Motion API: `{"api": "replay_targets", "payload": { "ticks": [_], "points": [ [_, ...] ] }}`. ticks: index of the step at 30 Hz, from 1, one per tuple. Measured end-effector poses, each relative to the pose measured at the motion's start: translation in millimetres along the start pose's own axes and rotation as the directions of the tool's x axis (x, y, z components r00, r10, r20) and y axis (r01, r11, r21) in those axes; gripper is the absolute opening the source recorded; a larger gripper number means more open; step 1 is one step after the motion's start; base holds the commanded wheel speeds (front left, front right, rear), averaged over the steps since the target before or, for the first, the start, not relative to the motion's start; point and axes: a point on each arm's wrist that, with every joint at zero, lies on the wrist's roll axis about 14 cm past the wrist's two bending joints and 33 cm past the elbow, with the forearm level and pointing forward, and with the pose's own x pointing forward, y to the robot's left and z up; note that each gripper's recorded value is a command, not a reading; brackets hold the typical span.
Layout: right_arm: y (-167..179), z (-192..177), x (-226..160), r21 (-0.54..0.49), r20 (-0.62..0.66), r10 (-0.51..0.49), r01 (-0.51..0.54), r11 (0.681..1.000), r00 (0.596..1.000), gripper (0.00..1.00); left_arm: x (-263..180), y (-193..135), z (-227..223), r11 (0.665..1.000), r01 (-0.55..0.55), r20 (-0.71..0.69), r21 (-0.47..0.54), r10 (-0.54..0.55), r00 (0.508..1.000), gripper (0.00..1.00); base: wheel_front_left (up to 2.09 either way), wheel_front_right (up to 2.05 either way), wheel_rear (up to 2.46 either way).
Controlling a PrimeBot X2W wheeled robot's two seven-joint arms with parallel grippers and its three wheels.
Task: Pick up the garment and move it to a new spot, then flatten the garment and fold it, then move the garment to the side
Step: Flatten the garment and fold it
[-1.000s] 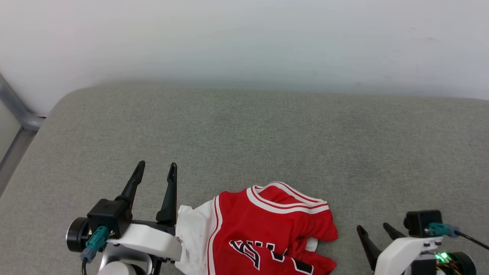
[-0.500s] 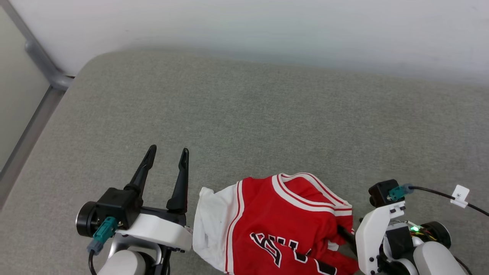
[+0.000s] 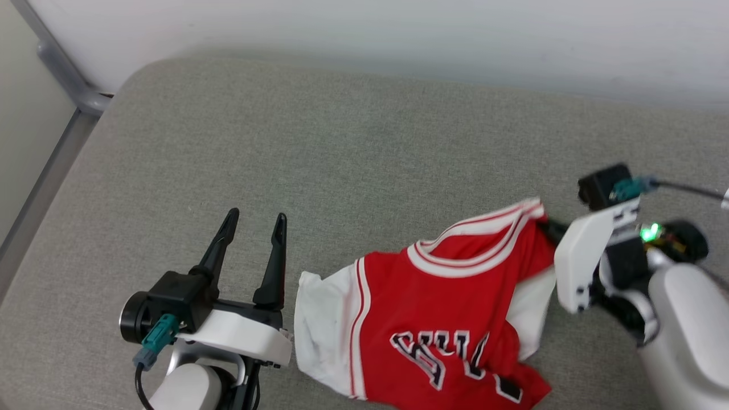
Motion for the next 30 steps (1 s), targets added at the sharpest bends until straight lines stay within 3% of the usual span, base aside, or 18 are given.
{"api": "replay_targets", "payload": {
  "ticks": [7,14,15,16,17,21,26,30],
  "points": [
    [-18.4,71.2,25.5,-0.095,0.138,-0.024,0.037,0.995,0.99,0.0,10.1,-2.1,-10.9,1.0,0.015,-0.023,-0.007,-0.015,1.0,1.0,0.0,0.0,0.0],
    [-15.9,49.9,67.8,-0.076,0.088,0.004,0.003,0.997,0.996,0.0,14.4,5.9,-23.7,1.0,-0.011,-0.054,-0.007,0.01,0.999,1.0,0.0,0.0,0.0],
    [-15.2,44.6,72.0,-0.06,0.087,0.007,-0.002,0.998,0.996,0.11,14.4,7.4,-25.4,1.0,-0.014,-0.058,-0.004,0.014,0.998,1.0,0.0,0.0,0.0],
    [-14.4,40.3,75.2,-0.048,0.09,0.01,-0.006,0.999,0.996,0.49,14.4,8.7,-26.7,1.0,-0.018,-0.061,-0.001,0.018,0.998,1.0,0.0,0.0,0.0],
    [-14.7,38.1,76.9,-0.04,0.101,0.01,-0.006,0.999,0.995,0.99,14.6,9.7,-27.6,1.0,-0.019,-0.063,-0.001,0.019,0.998,1.0,0.0,0.0,0.0],
    [-18.9,53.9,69.1,0.013,0.264,-0.011,0.008,1.0,0.964,1.0,16.4,10.6,-27.0,1.0,-0.019,-0.058,0.005,0.019,0.998,1.0,0.0,0.0,0.0],
    [-32.6,72.6,38.3,0.062,0.482,-0.081,0.059,0.996,0.872,1.0,14.1,7.8,-23.3,1.0,-0.01,-0.046,0.011,0.01,0.999,1.0,0.0,0.0,0.0],
    [-43.9,71.8,7.6,0.101,0.57,-0.149,0.11,0.989,0.808,1.0,10.3,5.9,-17.7,1.0,-0.008,-0.03,0.014,0.009,1.0,1.0,0.0,0.0,0.0]
  ]
}}
